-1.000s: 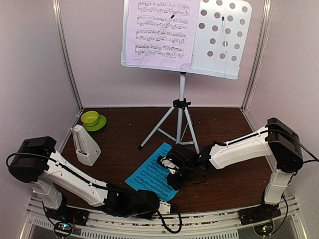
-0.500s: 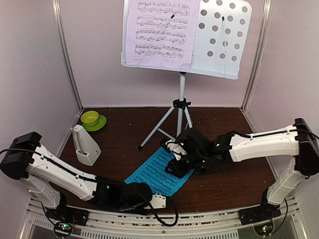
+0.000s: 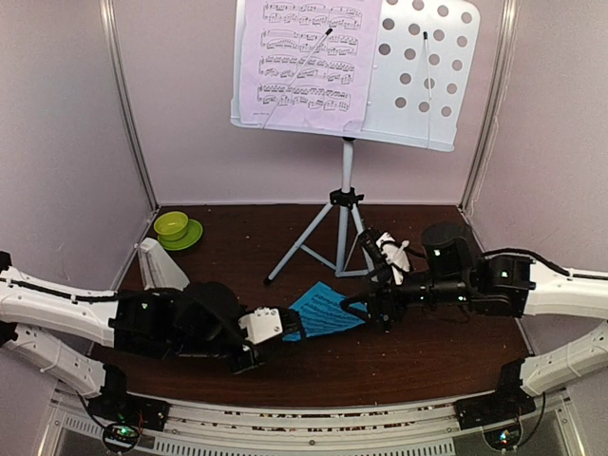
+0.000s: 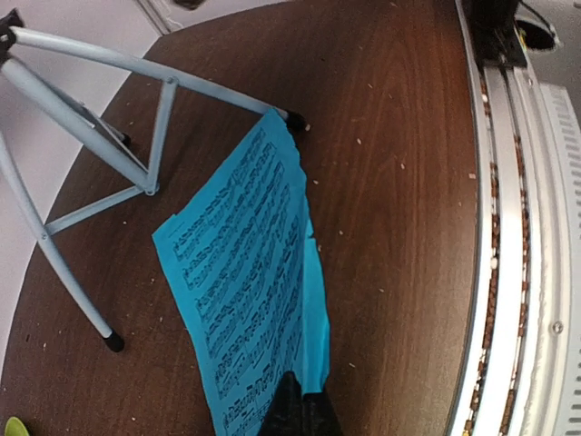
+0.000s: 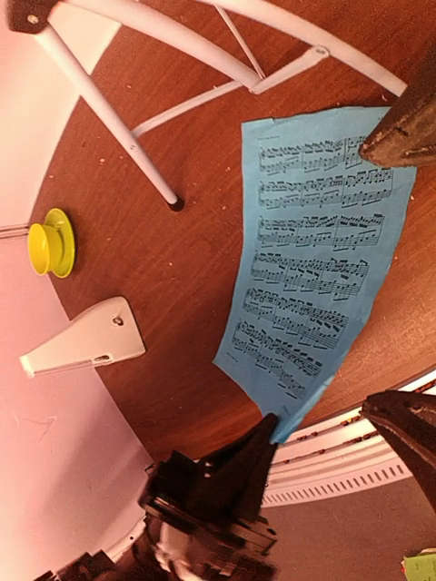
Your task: Set up the instrument practice props
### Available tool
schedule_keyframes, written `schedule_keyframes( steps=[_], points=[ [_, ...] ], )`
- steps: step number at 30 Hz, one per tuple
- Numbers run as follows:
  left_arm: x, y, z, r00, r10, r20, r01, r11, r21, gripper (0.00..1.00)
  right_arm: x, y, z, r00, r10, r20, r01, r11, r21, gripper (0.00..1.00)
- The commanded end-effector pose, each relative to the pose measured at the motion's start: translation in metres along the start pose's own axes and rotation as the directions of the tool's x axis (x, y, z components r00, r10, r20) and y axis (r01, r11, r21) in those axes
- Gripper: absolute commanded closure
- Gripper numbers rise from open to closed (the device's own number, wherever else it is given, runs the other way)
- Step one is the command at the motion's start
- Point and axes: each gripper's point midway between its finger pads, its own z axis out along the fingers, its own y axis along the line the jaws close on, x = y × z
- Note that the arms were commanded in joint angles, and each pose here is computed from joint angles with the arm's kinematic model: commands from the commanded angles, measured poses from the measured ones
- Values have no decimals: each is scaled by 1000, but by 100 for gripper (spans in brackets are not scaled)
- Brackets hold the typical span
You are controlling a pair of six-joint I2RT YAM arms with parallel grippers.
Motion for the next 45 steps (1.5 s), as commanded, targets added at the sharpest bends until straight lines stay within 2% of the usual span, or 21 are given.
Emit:
schedule_keyframes(
  steps=[1,7,13,15,20,22,24,30,32,33,35,37,39,42,44,45],
  points=[
    [-46,25,-30,976,-200,90,197,979,45,100,-23,1,-35,991,-75,110,73,997,19,13],
    [-86,41,-70,921,-356,156,345,934,90,100,-40,0,-59,979,-75,191,67,997,47,11],
    [-109,73,-105,799,-566,203,570,820,44,100,-57,-4,-78,961,-91,260,70,994,88,9],
    [-116,83,-116,737,-635,232,644,764,45,100,-60,-5,-83,956,-102,276,77,992,101,8],
    [-127,110,-140,538,-777,326,806,588,72,100,-64,-3,-89,941,-132,312,96,987,129,6],
    [-126,122,-150,487,-796,358,841,539,54,100,-65,-3,-89,933,-141,331,97,985,146,6],
    [-120,140,-163,406,-822,400,889,457,35,100,-65,-1,-88,926,-150,348,101,983,154,6],
    [-114,175,-188,107,-853,510,971,200,132,100,-55,11,-73,917,-212,337,166,973,159,6],
    [-119,181,-190,36,-849,527,974,148,172,100,-52,15,-69,915,-227,335,183,970,159,6],
    [-123,182,-191,21,-848,530,971,143,190,100,-51,17,-67,914,-231,334,189,970,153,6],
    [-134,184,-192,49,-846,531,965,177,193,100,-53,21,-66,913,-227,339,190,972,140,7],
    [-140,184,-191,130,-841,525,960,239,144,100,-58,22,-68,911,-213,354,175,975,137,7],
    [-148,178,-188,271,-821,503,927,364,94,100,-62,19,-71,912,-181,368,137,980,142,7],
    [-146,160,-170,476,-784,398,851,525,19,100,-62,1,-72,927,-57,371,4,990,143,5],
    [-142,143,-154,586,-745,320,783,622,17,100,-56,-16,-71,935,79,345,-129,984,125,5],
    [-140,134,-145,625,-727,284,754,657,21,100,-53,-21,-71,935,138,327,-182,977,107,5]
  ],
)
